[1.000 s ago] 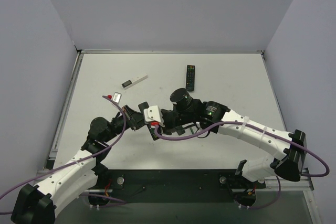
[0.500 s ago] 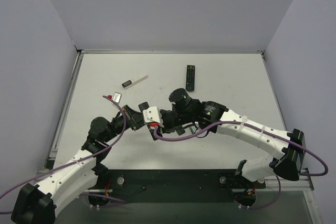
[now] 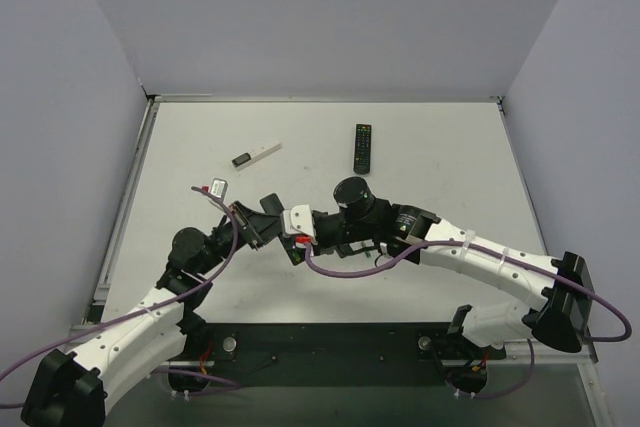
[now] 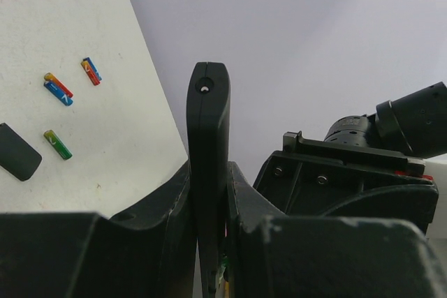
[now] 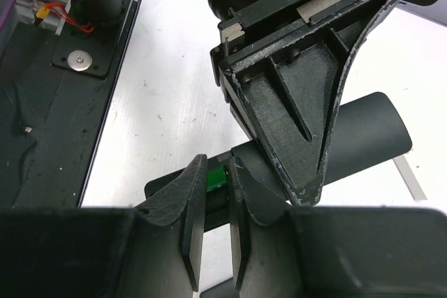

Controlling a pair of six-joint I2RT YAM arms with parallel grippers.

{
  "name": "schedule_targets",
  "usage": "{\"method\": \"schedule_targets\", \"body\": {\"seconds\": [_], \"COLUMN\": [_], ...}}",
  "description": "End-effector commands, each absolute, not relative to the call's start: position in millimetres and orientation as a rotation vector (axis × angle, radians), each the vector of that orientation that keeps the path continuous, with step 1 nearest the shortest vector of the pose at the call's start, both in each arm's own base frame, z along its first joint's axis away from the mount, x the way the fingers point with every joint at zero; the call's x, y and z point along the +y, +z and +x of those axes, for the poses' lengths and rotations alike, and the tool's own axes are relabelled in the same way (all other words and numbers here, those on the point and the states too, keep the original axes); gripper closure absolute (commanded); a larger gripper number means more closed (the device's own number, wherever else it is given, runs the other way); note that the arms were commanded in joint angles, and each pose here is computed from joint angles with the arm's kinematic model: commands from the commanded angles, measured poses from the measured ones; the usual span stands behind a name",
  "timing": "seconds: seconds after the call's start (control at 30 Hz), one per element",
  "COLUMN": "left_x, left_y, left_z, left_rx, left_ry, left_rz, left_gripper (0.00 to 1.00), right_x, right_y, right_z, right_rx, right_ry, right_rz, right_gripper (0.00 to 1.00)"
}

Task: Load the batteries into the remote control
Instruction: Load the battery into the remote control.

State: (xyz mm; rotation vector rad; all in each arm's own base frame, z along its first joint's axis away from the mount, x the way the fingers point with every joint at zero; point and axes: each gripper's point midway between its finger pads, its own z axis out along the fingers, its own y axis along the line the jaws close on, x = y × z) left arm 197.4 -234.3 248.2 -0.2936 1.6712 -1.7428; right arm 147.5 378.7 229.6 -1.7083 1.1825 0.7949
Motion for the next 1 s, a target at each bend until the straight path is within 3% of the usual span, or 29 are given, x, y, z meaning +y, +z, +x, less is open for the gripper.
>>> {"method": "schedule_targets", "body": {"seconds": [0.0,0.53,0.7,0.97], "left_x": [-217,-212,-213,-212], "left_y": [329,341,342,339], "left_z": [190,185,185,185], "left_rx": [1.332,1.269,1.269,1.270], "left_ry": [-1.846,-1.842,-1.840,-1.832], "left_rz": [-0.255,-0.222,-0.211,-0.211], "left_gripper": [1.00,1.00,1.00,1.00], "right_x": [365,350,362,380], "right_y": [199,151,156,152], "right_z": [138,142,126,97], "right_rx": [1.300,1.393,1.388,1.381], "right_ry": [0.827,0.771,0.906,1.078], "right_rz": [-1.693,-1.633,-1.607,-1.571], "right_gripper": [0.90,0.82,0.80,0.69]}}
